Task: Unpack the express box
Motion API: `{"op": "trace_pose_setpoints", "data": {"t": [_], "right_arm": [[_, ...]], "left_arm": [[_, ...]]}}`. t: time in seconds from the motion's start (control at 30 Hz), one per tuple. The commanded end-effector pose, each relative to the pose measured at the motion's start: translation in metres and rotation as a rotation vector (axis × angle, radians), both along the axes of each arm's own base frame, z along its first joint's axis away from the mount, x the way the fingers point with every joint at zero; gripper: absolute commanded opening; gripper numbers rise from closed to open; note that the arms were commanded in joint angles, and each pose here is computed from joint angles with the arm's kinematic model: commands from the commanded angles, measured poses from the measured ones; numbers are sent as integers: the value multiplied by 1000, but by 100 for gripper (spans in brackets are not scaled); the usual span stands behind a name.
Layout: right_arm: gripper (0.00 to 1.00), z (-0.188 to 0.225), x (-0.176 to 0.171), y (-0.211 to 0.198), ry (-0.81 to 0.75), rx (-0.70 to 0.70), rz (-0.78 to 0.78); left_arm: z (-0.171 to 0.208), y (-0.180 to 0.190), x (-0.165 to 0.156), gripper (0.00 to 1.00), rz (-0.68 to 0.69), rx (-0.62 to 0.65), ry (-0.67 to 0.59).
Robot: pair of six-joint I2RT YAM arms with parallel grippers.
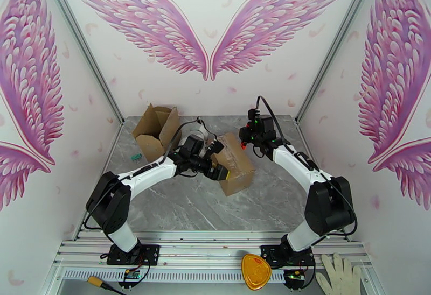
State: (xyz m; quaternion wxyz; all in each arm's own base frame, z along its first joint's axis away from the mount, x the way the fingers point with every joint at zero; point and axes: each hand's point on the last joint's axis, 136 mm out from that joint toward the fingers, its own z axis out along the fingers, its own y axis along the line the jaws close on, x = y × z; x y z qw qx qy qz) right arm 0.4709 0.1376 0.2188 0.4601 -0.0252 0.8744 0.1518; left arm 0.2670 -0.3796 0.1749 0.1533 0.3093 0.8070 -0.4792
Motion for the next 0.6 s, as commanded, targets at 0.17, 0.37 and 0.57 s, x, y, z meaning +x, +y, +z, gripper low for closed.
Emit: {"op": "trace_pose_setpoints", "data": {"t": [0.17, 0.37, 0.57], "right_arm": [[15, 29, 0, -15, -40, -184, 15], [15, 81, 5, -25, -157, -209, -6], [16, 110, -9, 11, -283, -112, 129]], "left_arm": [[30, -18, -6, 93, -14, 11, -123], [74, 42, 36, 93, 232, 152, -356], [104, 93, 113, 99, 518, 165, -467]]}}
